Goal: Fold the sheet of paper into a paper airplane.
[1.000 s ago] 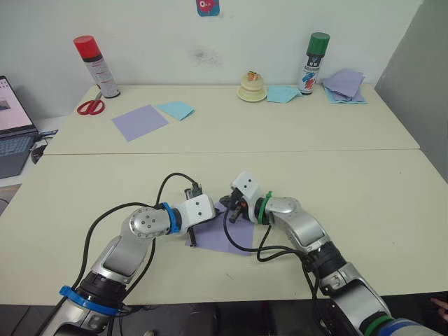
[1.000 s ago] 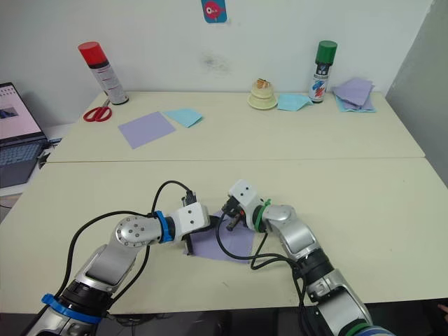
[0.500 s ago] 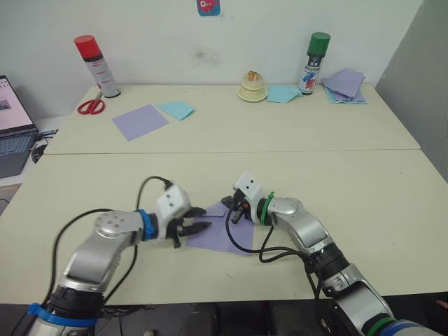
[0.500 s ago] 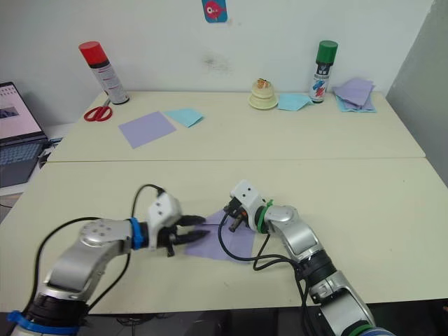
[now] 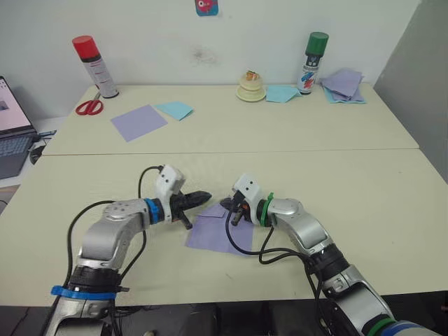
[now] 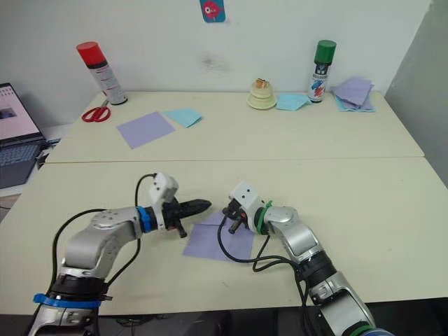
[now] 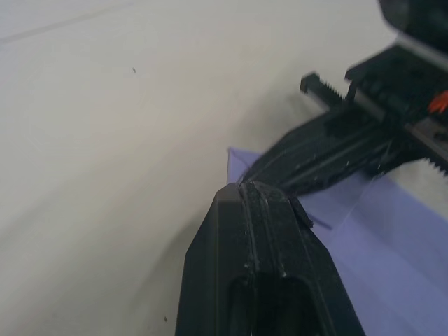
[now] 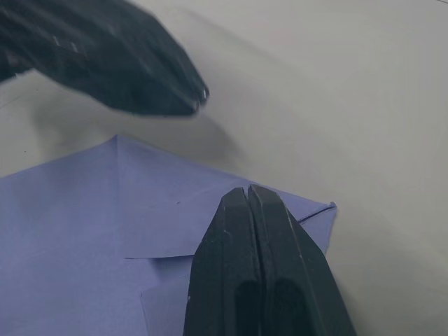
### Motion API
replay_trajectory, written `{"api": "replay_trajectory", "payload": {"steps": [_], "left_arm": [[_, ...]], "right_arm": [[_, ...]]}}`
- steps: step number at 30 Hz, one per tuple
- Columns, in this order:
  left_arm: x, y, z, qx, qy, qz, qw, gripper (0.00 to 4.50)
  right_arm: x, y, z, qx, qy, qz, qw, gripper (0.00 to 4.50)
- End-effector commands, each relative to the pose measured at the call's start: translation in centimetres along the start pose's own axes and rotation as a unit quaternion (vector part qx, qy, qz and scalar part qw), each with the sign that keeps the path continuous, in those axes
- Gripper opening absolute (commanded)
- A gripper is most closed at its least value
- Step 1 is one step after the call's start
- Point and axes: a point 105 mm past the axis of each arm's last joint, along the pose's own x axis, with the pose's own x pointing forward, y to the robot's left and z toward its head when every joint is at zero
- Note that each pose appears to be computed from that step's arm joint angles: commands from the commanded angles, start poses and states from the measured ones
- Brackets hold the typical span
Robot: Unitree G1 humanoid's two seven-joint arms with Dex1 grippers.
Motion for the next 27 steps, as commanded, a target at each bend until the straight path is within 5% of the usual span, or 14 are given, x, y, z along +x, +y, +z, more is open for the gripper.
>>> {"api": "replay_trajectory", "payload": {"steps": [1,19,27], "left_arm": [[0.3,0.9,-0.6,0.023,0.013,0.022,0.999,0.02],[-4.8,0.3,-5.0,0.021,0.083,0.048,0.995,0.02],[-4.0,1.2,1.5,0.015,-0.045,0.061,0.997,0.02]], "right_arm": [[0.0,0.4,-0.4,0.0,0.007,0.006,1.0,0.0],[0.3,0.4,-0.2,-0.003,0.005,0.006,1.0,0.0],[0.2,-0.1,-0.1,-0.006,0.005,0.005,1.0,0.0]]}}
